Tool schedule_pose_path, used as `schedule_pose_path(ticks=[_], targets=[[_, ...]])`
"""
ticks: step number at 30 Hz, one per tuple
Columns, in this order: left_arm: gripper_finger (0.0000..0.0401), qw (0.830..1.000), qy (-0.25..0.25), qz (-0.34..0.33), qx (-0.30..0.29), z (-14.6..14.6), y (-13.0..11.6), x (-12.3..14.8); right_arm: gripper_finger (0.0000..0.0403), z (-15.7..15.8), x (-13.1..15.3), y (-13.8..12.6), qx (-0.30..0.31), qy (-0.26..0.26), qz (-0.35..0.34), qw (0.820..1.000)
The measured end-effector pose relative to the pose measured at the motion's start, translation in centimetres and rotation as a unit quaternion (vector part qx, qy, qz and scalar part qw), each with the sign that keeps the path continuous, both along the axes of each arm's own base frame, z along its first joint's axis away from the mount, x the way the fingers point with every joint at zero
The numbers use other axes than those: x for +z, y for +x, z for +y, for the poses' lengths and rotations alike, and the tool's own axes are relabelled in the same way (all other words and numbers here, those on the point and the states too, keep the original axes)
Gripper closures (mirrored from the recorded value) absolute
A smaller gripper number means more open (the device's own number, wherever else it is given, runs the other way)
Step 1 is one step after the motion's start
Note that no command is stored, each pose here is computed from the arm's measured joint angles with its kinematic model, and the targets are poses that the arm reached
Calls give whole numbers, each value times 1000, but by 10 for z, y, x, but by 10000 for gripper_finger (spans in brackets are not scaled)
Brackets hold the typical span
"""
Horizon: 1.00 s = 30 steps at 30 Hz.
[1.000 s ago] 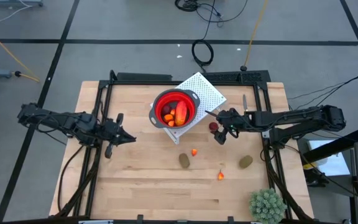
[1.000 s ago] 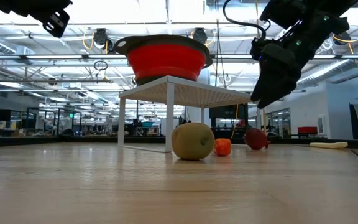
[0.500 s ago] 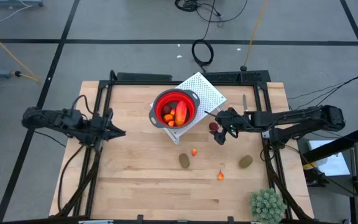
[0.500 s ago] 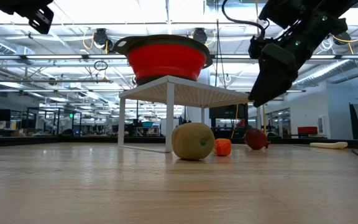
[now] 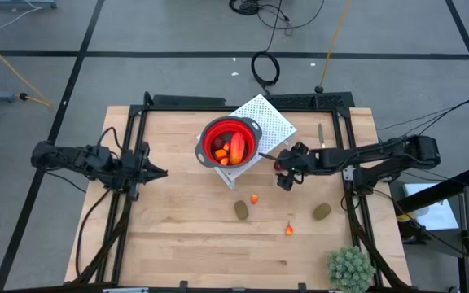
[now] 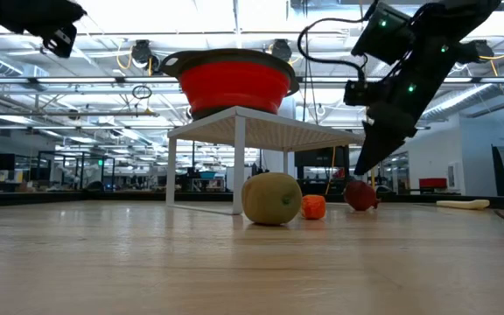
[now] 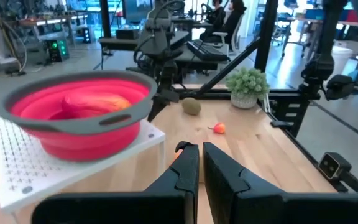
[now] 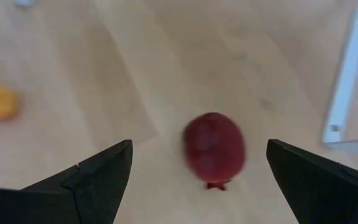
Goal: Pick & Place Fruit
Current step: Put the pomegranate into the red strainer bowl on the shelf
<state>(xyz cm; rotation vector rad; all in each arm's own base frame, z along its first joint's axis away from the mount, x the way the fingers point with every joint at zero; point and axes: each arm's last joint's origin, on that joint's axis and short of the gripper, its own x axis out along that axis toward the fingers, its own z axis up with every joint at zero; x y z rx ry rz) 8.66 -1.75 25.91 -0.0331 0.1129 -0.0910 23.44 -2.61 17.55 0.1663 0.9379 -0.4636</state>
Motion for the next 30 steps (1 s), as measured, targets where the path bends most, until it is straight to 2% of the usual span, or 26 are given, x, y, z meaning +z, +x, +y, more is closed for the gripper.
schedule_pose_path(ticks=[3, 10, 14, 23, 30], targets=[[380, 1000, -16, 5, 3, -1, 2, -6, 38, -3, -4, 1, -15, -16, 11, 1000], [380, 1000, -27, -8, 4, -1, 3, -4, 37, -13, -12, 3, -32, -11, 24, 999], [380, 1000, -26, -9, 4, -1, 3, -4, 39, -15, -16, 5, -26, 10, 26, 999], [380, 1000, -29, -10, 4, -1, 3, -4, 41, -15, -29, 3, -7, -7, -5, 1000], [380, 999, -32, -14, 4, -1, 3, -3, 53, -13, -39, -5, -19, 3, 9, 1000]])
